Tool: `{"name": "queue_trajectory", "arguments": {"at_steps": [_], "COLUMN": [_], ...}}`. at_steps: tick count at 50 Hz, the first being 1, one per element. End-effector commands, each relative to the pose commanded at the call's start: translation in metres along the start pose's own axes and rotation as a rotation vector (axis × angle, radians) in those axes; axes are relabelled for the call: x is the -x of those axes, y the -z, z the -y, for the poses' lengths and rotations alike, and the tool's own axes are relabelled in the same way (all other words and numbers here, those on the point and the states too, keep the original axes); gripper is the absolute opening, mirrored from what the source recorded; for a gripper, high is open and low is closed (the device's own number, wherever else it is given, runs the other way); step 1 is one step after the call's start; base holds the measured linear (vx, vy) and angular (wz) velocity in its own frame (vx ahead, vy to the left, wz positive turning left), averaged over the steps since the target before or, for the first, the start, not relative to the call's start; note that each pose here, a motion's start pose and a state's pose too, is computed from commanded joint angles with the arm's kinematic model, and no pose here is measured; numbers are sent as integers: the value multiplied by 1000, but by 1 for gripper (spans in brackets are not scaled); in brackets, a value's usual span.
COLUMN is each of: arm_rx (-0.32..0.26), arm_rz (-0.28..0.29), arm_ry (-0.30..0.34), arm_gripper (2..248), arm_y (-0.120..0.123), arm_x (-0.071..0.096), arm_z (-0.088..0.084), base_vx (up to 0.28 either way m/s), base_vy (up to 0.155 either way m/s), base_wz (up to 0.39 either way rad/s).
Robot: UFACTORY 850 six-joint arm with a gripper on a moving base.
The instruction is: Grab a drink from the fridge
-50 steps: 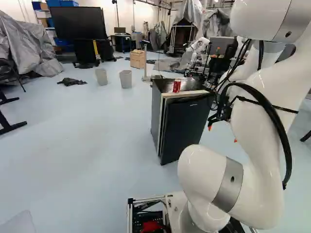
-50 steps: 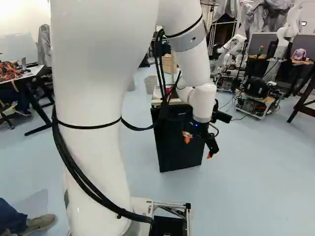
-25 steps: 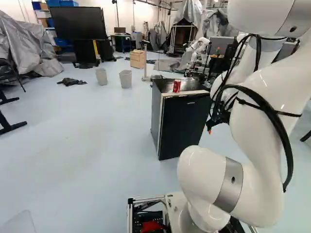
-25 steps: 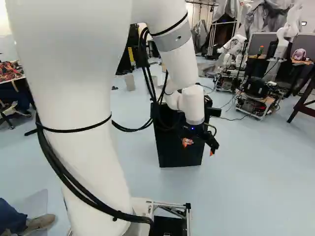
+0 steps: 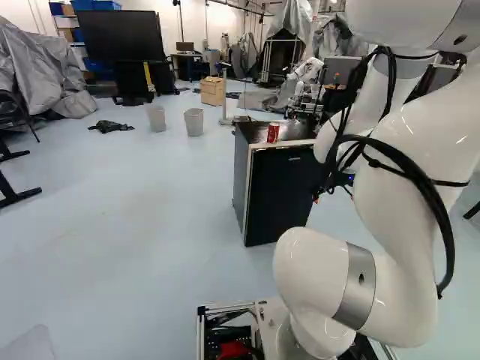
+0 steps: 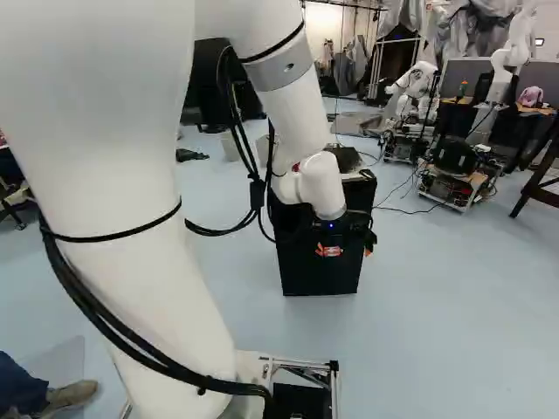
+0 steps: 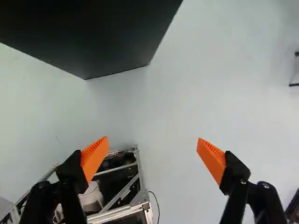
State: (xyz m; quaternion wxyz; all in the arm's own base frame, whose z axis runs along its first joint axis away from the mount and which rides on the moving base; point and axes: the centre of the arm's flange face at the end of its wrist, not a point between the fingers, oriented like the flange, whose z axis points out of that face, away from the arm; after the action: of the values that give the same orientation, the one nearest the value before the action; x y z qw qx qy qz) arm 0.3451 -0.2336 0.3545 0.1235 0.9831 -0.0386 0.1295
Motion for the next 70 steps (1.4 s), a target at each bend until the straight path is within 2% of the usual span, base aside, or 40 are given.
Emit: {"name": "queue_trajectory", "arguments": {"at_steps": [12,20,50,70], "arm_rx": [-11,-25,-91,-126], "arm_rz": [-95,-149,-309,-341], "arm_ry": [129,187,298,376], "arm_gripper": [247,247,247,247], "arm_y": [6,11,27,32], "arm_x": [-5,-8,-15,-26], "arm_z": [22,36,90,122], "base_vx": [0,0,0,0], "base_vy": [0,0,0,0], "base_wz": [0,0,0,0]}}
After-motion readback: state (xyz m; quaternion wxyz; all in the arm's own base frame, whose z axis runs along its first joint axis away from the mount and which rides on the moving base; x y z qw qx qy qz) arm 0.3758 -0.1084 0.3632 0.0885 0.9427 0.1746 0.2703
